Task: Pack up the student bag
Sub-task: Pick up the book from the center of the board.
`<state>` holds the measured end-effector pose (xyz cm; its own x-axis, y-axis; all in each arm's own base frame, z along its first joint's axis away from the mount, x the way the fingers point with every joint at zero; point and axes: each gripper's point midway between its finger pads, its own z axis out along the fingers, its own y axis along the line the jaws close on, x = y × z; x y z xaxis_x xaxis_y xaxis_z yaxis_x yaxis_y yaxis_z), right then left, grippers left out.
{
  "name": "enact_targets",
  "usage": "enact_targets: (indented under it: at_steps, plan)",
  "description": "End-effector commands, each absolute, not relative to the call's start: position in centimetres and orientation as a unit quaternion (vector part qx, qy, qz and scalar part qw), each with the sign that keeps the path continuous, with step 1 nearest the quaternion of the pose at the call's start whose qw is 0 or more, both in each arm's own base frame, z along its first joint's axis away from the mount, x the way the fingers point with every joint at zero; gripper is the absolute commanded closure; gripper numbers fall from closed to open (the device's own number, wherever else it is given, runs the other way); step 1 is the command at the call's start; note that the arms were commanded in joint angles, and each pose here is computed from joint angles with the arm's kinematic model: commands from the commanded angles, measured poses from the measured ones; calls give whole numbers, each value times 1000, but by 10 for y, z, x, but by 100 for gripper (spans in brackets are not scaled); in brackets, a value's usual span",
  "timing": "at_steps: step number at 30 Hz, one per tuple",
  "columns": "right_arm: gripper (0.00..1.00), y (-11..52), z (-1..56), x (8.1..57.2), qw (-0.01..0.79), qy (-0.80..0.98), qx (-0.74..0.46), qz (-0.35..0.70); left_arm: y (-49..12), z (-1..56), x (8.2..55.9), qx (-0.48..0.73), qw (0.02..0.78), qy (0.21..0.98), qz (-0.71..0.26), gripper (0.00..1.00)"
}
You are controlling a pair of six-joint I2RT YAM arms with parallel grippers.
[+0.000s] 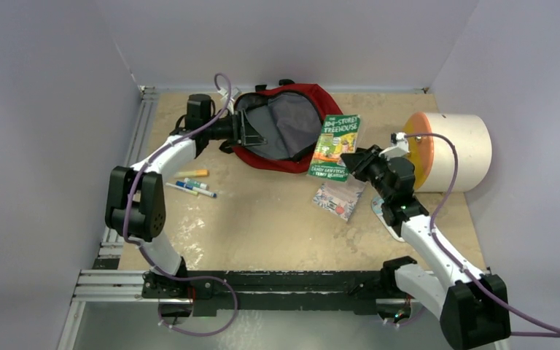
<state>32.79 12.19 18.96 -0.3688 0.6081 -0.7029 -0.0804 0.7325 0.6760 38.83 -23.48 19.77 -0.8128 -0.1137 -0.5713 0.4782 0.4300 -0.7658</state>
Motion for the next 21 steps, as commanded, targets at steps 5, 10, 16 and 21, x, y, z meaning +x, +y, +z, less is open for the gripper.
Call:
enact_targets:
  at_steps: [5, 10, 16, 21]
  plan:
    - [100, 190, 328, 286, 573, 618, -26, 537, -273, 274, 333, 175, 326, 724, -583, 44]
    - [100, 205, 337, 278, 536, 610, -50, 581, -289, 285, 318, 186, 318, 694, -618, 43]
    - [100, 216, 343, 266, 512, 601, -67, 611, -299, 297, 306, 202, 323, 670, -637, 43]
    - [100, 219, 348, 254, 496, 583, -77, 639, -304, 294, 302, 203, 311, 669, -644, 43]
